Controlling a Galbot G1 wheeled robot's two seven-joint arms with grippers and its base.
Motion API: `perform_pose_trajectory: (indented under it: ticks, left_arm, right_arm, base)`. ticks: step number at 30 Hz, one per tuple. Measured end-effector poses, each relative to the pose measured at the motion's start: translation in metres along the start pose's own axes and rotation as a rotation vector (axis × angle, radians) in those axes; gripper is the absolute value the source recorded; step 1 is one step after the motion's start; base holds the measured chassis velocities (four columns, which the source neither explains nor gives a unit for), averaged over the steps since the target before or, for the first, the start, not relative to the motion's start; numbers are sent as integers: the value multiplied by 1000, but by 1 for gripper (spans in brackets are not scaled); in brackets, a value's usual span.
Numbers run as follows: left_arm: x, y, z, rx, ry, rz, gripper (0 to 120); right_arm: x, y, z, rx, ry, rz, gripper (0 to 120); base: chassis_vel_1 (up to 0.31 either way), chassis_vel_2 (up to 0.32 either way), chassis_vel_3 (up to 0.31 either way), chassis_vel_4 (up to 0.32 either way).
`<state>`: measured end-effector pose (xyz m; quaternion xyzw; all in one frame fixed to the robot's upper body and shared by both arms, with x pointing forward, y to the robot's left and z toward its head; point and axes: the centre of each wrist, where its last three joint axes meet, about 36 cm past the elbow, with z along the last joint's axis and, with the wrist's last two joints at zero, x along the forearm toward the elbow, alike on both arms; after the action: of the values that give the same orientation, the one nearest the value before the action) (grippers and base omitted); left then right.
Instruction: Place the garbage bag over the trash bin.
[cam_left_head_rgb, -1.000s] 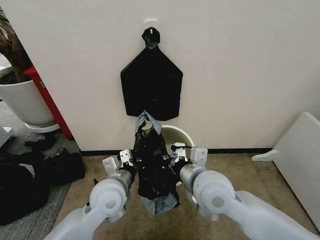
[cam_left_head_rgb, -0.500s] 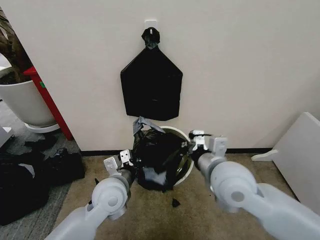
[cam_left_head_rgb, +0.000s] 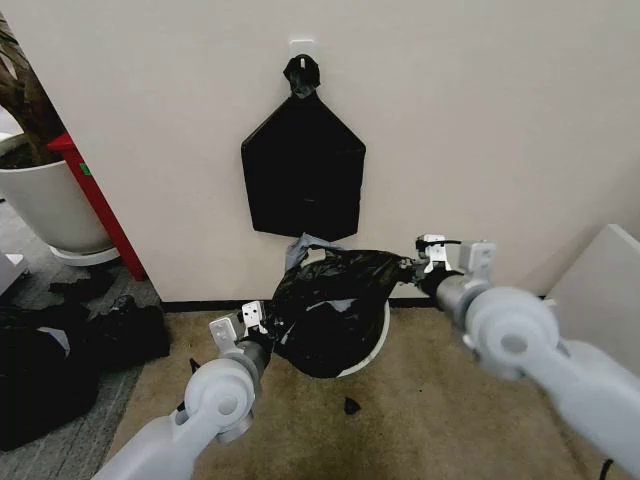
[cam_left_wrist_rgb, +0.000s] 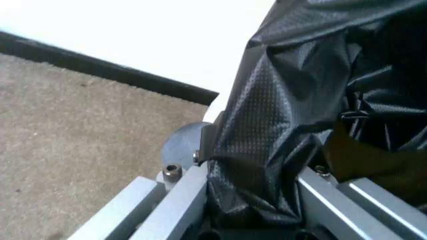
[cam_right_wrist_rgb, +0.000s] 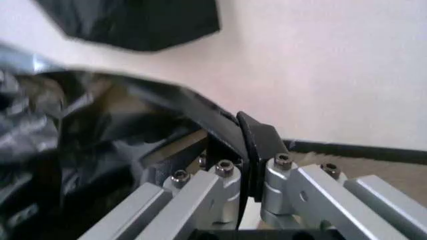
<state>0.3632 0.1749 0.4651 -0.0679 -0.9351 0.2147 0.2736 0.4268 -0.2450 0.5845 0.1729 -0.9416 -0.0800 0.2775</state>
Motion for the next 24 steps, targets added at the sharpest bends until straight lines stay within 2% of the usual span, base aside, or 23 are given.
perform_pose_trajectory:
  ticks: [1, 9, 17, 24]
  left_arm:
    - [0, 0, 0, 0, 0, 0, 0]
    - [14, 10, 7, -20, -15, 86, 0]
    - [17, 14, 12, -16, -42, 119, 0]
    - [12, 15, 16, -1, -75, 151, 0]
  right_arm:
    - [0, 0, 0, 0, 0, 0, 0]
    - [-22, -57, 2, 57, 124, -127, 0]
    - [-23, -86, 10, 110, 166, -208, 0]
    - [-22, -105, 30, 197, 176, -213, 0]
  base:
    - [0, 0, 0, 0]
    - [0, 0, 0, 0]
    - [0, 0, 0, 0]
    - [0, 0, 0, 0]
